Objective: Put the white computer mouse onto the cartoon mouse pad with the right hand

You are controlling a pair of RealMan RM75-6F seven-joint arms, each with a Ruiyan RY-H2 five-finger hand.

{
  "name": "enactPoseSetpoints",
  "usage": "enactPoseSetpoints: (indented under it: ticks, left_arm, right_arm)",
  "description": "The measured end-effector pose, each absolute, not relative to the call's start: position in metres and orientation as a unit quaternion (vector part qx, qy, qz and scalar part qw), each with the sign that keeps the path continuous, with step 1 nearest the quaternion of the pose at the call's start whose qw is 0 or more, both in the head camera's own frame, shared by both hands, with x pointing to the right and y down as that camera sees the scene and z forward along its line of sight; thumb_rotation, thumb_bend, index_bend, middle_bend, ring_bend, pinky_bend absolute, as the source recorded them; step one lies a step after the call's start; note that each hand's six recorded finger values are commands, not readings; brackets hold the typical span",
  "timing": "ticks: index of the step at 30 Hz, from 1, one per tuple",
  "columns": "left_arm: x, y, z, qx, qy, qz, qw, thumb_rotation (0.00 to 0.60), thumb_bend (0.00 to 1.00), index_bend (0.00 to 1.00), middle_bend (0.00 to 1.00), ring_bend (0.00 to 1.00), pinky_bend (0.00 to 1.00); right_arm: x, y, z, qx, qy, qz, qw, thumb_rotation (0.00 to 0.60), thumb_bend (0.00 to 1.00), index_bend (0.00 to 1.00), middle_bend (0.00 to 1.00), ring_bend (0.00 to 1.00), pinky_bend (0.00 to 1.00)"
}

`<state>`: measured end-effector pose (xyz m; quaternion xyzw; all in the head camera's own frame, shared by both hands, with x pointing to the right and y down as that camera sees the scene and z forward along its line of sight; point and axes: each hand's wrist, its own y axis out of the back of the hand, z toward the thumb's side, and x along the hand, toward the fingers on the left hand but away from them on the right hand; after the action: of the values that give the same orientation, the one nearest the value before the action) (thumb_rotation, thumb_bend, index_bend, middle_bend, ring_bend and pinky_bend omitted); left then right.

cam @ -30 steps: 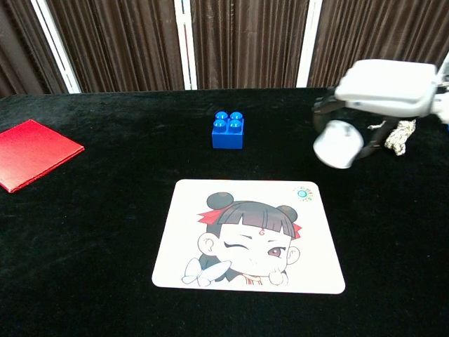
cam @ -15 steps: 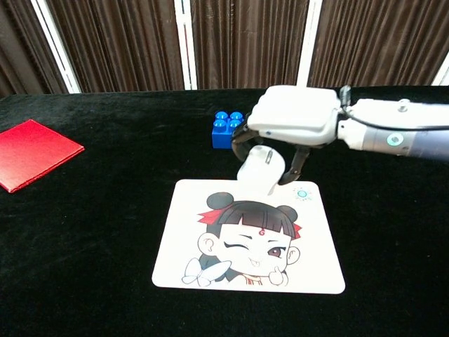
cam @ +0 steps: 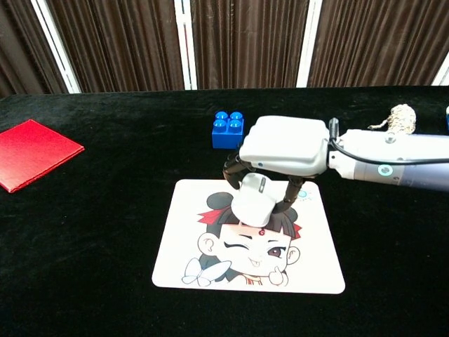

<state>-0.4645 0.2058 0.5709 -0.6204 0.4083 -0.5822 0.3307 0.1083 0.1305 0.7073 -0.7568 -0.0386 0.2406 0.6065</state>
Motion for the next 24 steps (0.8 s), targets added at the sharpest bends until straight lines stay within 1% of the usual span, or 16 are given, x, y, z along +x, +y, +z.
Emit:
enactPoseSetpoints:
  ticks: [10,12,14,17,19,22,24]
  left_arm:
    - [-0.464,0.206,0.571,-0.619,0.408,-0.583,0.332,0.600,0.22,0.00,0.00,0.00,0.00]
    - [-0.464,0.206,0.571,-0.619,0.408,-0.583,0.332,0.600,0.22,0.00,0.00,0.00,0.00]
    - [-0.464,0.206,0.571,-0.620,0.409,-0.583,0.331,0.600,0.22,0.00,0.00,0.00,0.00]
    - [-0.464,0.206,0.571,-0.620,0.409,-0.582,0.331,0.600,0.22,0.00,0.00,0.00,0.00]
    - [-0.464,0.206,0.571,-0.620,0.409,-0.582,0.332,0.600,0.22,0.00,0.00,0.00,0.00]
    - [-0.464,0.206,0.571,-0.620,0.409,-0.582,0.332,0.600,0.22,0.00,0.00,0.00,0.00]
    - [-0.464,0.206,0.571,-0.620,0.409,-0.581,0.331,0.600,0.22,0.00,0.00,0.00,0.00]
  right_arm:
    - [0.104,0.149,0.715,-0.765,-0.032,0.229,0.601,0.600,0.11,0.65,0.60,0.46,0.66]
    - [0.101,0.151,0.716,-0.766,-0.034,0.228,0.601,0.600,0.10,0.65,0.60,0.46,0.63]
    - [0.100,0.153,0.718,-0.763,-0.033,0.229,0.604,0.600,0.10,0.65,0.57,0.43,0.58]
    - [0.101,0.153,0.722,-0.759,-0.031,0.236,0.606,0.600,0.09,0.62,0.49,0.35,0.45]
    - [0.103,0.153,0.724,-0.758,-0.031,0.245,0.604,0.600,0.09,0.56,0.41,0.28,0.36]
    - [0.104,0.152,0.726,-0.756,-0.029,0.253,0.603,0.600,0.08,0.50,0.34,0.21,0.25]
    - [0.105,0.152,0.727,-0.755,-0.027,0.259,0.602,0.600,0.07,0.44,0.28,0.13,0.14]
